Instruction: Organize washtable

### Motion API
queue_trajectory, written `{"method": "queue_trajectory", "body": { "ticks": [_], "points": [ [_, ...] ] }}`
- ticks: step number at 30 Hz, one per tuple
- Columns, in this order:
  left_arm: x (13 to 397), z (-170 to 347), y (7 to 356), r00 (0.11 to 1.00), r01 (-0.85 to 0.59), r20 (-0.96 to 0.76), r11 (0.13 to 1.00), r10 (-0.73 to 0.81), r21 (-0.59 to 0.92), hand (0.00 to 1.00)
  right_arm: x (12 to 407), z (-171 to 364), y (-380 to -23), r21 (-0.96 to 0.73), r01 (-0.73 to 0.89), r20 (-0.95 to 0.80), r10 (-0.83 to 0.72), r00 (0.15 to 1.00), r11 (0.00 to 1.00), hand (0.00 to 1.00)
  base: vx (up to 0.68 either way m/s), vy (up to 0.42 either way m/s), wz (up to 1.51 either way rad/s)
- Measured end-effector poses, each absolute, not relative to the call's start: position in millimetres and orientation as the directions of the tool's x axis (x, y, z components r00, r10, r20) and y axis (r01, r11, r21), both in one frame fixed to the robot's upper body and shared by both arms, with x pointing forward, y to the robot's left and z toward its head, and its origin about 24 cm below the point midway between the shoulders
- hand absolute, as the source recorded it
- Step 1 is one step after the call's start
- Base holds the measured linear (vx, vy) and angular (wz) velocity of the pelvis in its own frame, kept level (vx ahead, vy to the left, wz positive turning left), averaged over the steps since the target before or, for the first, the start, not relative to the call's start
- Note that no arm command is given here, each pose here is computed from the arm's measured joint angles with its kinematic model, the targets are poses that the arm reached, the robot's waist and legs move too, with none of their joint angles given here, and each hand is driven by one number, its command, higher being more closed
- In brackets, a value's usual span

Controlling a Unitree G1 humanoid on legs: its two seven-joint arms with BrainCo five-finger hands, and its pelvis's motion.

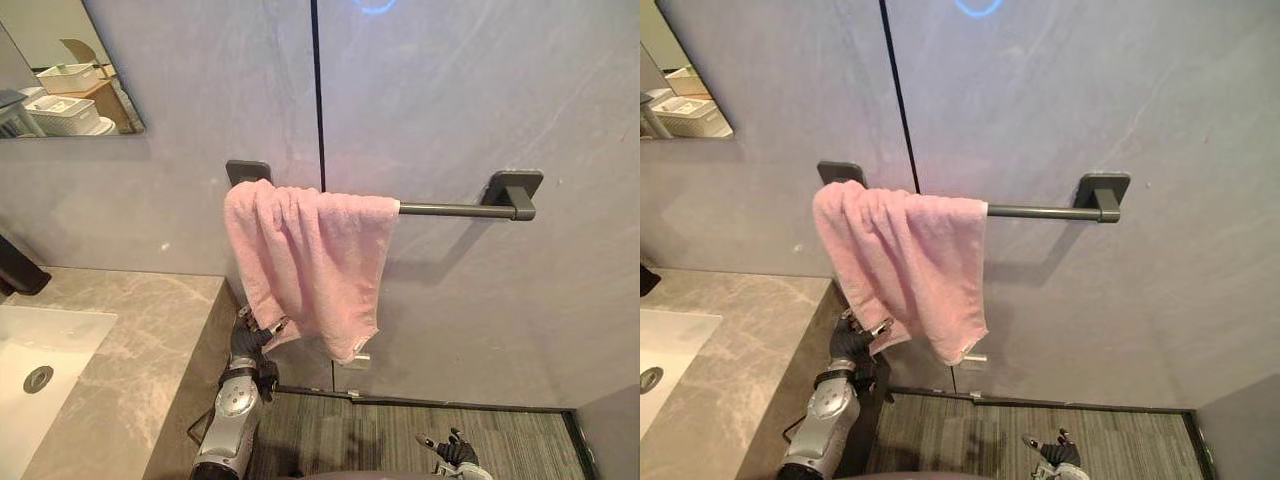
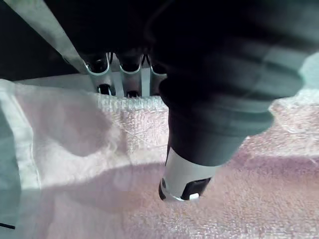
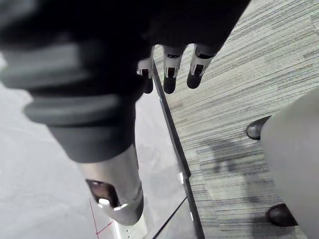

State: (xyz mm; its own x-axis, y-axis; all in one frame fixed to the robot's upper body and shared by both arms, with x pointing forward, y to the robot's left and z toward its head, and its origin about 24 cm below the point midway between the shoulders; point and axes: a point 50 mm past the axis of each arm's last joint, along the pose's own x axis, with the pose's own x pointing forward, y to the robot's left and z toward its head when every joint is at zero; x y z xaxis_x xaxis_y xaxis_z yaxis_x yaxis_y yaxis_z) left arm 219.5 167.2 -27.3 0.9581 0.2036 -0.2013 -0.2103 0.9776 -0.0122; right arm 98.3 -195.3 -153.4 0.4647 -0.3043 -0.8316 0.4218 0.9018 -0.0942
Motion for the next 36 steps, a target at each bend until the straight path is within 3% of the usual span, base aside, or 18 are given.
{"method": "queue_trajectory", "body": {
  "ticks": [5, 10, 19, 24, 36],
  "points": [
    [227, -21, 167, 0.965, -0.203, -0.173, 0.979, 0.198, -0.012, 1.00, 101, -153, -195, -0.089, 0.420, -0.828, -0.301, 0.473, 0.903, 0.00, 0.02, -0.004, -0.01],
    [231, -17, 169, 0.967, -0.204, -0.155, 0.979, 0.200, -0.011, 1.00, 120, -145, -195, -0.067, 0.411, -0.788, -0.301, 0.537, 0.909, 0.00, 0.00, 0.001, 0.01],
    [237, 13, 170, 0.975, -0.221, -0.023, 0.974, 0.220, -0.056, 1.00, 173, -87, -190, 0.038, 0.287, -0.511, -0.228, 0.829, 0.957, 0.00, -0.02, 0.003, -0.05],
    [237, 24, 168, 0.975, -0.218, 0.034, 0.973, 0.221, -0.077, 1.00, 190, -53, -181, 0.108, 0.205, -0.338, -0.158, 0.928, 0.973, 0.00, -0.02, -0.001, -0.08],
    [238, 37, 163, 0.968, -0.216, 0.101, 0.967, 0.231, -0.138, 1.00, 209, 10, -160, 0.156, 0.003, -0.032, 0.002, 0.999, 0.988, 0.00, -0.01, -0.005, -0.02]
  ]
}}
